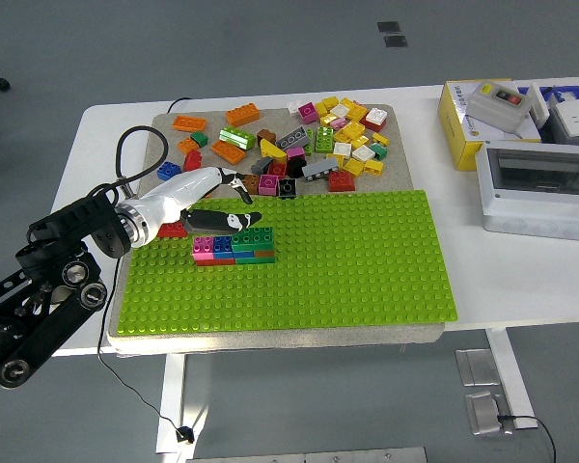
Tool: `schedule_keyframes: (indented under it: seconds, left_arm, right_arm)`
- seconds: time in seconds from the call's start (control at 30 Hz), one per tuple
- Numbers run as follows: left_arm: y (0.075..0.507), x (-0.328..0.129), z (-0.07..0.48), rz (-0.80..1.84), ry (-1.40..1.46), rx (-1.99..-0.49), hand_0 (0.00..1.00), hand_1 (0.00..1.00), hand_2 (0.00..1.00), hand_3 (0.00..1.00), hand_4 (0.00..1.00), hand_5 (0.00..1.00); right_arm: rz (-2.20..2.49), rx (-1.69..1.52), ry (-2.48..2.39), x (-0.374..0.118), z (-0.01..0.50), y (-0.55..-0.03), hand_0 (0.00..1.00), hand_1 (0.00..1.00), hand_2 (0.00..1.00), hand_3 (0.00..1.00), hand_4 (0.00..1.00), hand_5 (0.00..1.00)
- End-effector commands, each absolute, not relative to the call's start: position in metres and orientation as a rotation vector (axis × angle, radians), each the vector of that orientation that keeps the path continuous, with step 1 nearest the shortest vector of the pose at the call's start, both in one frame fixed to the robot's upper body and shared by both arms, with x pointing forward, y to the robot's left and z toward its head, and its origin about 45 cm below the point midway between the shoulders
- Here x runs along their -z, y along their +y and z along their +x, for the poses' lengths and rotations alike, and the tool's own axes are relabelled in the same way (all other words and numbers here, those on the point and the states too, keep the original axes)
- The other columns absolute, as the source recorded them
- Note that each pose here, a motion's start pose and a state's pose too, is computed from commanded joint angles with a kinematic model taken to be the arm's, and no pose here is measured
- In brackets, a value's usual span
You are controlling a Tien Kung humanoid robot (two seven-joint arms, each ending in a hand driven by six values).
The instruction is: Pick up the brick,pile it on top of brick,press brick,pick up the brick,pile it on top of brick,press brick
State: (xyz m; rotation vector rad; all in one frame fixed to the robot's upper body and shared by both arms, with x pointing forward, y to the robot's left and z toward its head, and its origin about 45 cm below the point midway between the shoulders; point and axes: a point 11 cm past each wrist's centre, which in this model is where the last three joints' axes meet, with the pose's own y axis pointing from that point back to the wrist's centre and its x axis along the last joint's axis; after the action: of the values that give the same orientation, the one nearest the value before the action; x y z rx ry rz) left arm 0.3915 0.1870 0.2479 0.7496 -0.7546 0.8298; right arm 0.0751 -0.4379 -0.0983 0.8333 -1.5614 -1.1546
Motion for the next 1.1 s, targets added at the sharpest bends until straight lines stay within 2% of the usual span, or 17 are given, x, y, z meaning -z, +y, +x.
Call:
schedule_keyframes:
  seconds: [0.07, 0.1, 0.27, 0.3, 0.47, 0.5, 0.87, 0.9, 1.07, 1.1]
  left_arm:
    - [0.198, -0.252, 0.392, 0.719, -0.757, -0.875, 0.980, 0.945, 0.913, 0.639, 0.738, 0.585]
    - [0.205, -0.254, 0.391, 0.702, -0.761, -0.902, 0.975, 0.939, 0.912, 0.691, 0.681, 0.519]
    - [0.224, -0.262, 0.391, 0.631, -0.810, -0.976, 0.975, 0.939, 0.912, 0.691, 0.681, 0.519]
    - [0.226, -0.264, 0.391, 0.621, -0.820, -0.984, 0.968, 0.920, 0.894, 0.670, 0.603, 0.436]
    - [0.239, -0.269, 0.391, 0.572, -0.879, -1.029, 0.968, 0.920, 0.894, 0.670, 0.603, 0.436]
    - [0.242, -0.269, 0.391, 0.568, -0.895, -1.036, 0.962, 0.919, 0.897, 0.671, 0.586, 0.409]
    - [0.266, -0.259, 0.397, 0.645, -0.979, -1.086, 0.963, 0.920, 0.900, 0.684, 0.564, 0.371]
    - [0.269, -0.258, 0.397, 0.666, -0.981, -1.092, 0.980, 0.929, 0.907, 0.730, 0.574, 0.349]
    - [0.285, -0.252, 0.393, 0.730, -0.973, -1.114, 0.980, 0.929, 0.907, 0.730, 0.574, 0.349]
    - [0.289, -0.250, 0.392, 0.740, -0.969, -1.119, 0.983, 0.929, 0.911, 0.764, 0.596, 0.323]
  right_arm:
    - [0.827, 1.156, -1.564, 0.099, 0.071, -0.437, 0.695, 0.630, 0.451, 0.755, 0.636, 0.998]
    - [0.819, 1.155, -1.566, 0.100, 0.069, -0.437, 0.693, 0.631, 0.458, 0.756, 0.627, 0.998]
    - [0.788, 1.174, -1.572, 0.102, 0.062, -0.433, 0.693, 0.631, 0.458, 0.756, 0.627, 0.998]
    - [0.785, 1.178, -1.571, 0.103, 0.062, -0.432, 0.695, 0.632, 0.459, 0.756, 0.628, 0.998]
    - [0.778, 1.197, -1.557, 0.104, 0.062, -0.427, 0.695, 0.632, 0.459, 0.756, 0.628, 0.998]
    - [0.777, 1.201, -1.555, 0.104, 0.062, -0.426, 0.693, 0.635, 0.533, 0.757, 0.624, 0.998]
    - [0.775, 1.224, -1.530, 0.105, 0.063, -0.421, 0.698, 0.635, 0.570, 0.762, 0.623, 0.998]
    - [0.775, 1.231, -1.527, 0.105, 0.063, -0.421, 0.698, 0.637, 0.581, 0.777, 0.626, 0.998]
    - [0.785, 1.295, -1.496, 0.105, 0.062, -0.418, 0.698, 0.637, 0.581, 0.777, 0.626, 0.998]
    - [0.786, 1.303, -1.492, 0.105, 0.062, -0.417, 0.713, 0.657, 0.613, 0.826, 0.628, 0.998]
